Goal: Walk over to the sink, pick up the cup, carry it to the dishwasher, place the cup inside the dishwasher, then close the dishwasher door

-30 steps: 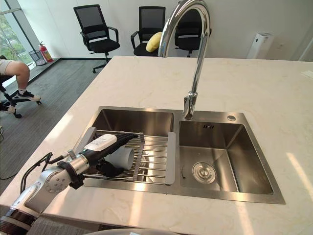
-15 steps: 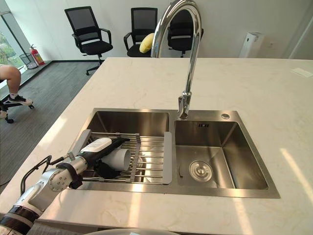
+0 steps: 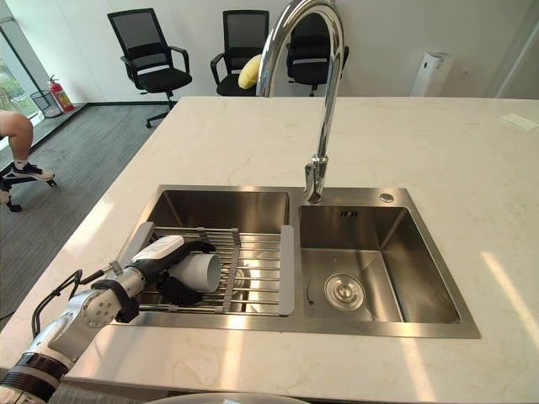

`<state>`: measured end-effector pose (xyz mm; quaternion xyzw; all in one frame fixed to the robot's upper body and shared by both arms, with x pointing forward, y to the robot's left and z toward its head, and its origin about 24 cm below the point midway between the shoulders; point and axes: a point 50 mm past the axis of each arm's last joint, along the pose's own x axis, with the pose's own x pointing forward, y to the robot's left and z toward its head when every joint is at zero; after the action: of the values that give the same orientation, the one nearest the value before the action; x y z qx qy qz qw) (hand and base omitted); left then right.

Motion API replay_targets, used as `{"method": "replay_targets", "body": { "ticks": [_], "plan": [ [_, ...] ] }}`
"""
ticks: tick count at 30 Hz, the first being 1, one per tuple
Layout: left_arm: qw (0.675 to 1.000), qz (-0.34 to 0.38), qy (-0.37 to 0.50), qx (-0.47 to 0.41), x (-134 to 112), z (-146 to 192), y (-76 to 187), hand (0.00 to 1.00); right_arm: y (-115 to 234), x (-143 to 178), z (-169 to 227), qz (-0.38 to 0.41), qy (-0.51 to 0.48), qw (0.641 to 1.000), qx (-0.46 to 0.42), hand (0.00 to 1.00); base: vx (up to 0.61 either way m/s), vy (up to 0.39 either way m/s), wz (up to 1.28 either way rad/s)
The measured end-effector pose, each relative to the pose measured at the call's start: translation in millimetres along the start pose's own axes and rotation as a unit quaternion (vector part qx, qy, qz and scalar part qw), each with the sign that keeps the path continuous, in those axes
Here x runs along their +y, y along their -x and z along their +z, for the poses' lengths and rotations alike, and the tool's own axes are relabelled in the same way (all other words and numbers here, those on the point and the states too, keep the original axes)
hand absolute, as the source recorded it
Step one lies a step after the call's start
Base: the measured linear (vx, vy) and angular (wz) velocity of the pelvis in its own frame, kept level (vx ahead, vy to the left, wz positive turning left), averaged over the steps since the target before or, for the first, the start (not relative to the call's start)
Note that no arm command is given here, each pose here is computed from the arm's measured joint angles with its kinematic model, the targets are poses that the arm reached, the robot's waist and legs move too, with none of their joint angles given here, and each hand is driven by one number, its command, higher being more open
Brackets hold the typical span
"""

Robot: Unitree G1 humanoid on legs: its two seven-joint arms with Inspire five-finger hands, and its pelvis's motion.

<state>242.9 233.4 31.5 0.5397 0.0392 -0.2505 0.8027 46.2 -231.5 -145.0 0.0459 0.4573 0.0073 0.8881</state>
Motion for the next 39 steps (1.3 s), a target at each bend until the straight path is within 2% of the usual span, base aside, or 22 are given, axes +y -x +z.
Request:
{"method": "replay_targets", "body": {
  "ticks": [6,13,17,21,26,32,39],
  "plan": [
    [1.0,0.02,0.01,0.007,2.3,-3.1,0.5,0.0,-0.2,0.3,0.2,0.002,0.0,1.0,0.0,1.0,0.0,0.0,0.0],
    [0.999,0.025,0.024,-0.025,0.8,0.5,1.7,0.0,-0.1,0.4,-0.2,0.002,0.0,1.0,0.0,1.0,0.0,0.0,0.02],
    [0.995,0.058,0.044,-0.063,8.2,10.7,1.9,0.0,0.1,0.6,-0.5,0.002,0.0,1.0,-0.002,1.0,0.0,0.0,0.05],
    [0.984,0.094,0.064,-0.137,17.1,36.7,0.8,0.0,-0.1,0.8,-1.6,-0.001,-0.001,1.0,-0.004,1.0,0.0,0.0,0.01],
    [0.958,0.131,0.12,-0.223,21.2,68.0,-0.6,0.0,-3.2,3.6,-0.8,-0.006,-0.005,1.0,-0.006,1.0,0.0,0.0,0.0],
    [0.923,0.138,0.231,-0.274,21.9,79.4,-1.9,0.0,-5.1,5.5,0.3,-0.013,-0.008,1.0,-0.009,1.0,0.0,0.0,0.0],
    [0.857,0.153,0.369,-0.325,18.1,89.5,2.1,0.0,-8.1,10.7,1.4,-0.02,-0.018,1.0,-0.013,1.0,0.01,-0.005,-0.05]
  ]
}}
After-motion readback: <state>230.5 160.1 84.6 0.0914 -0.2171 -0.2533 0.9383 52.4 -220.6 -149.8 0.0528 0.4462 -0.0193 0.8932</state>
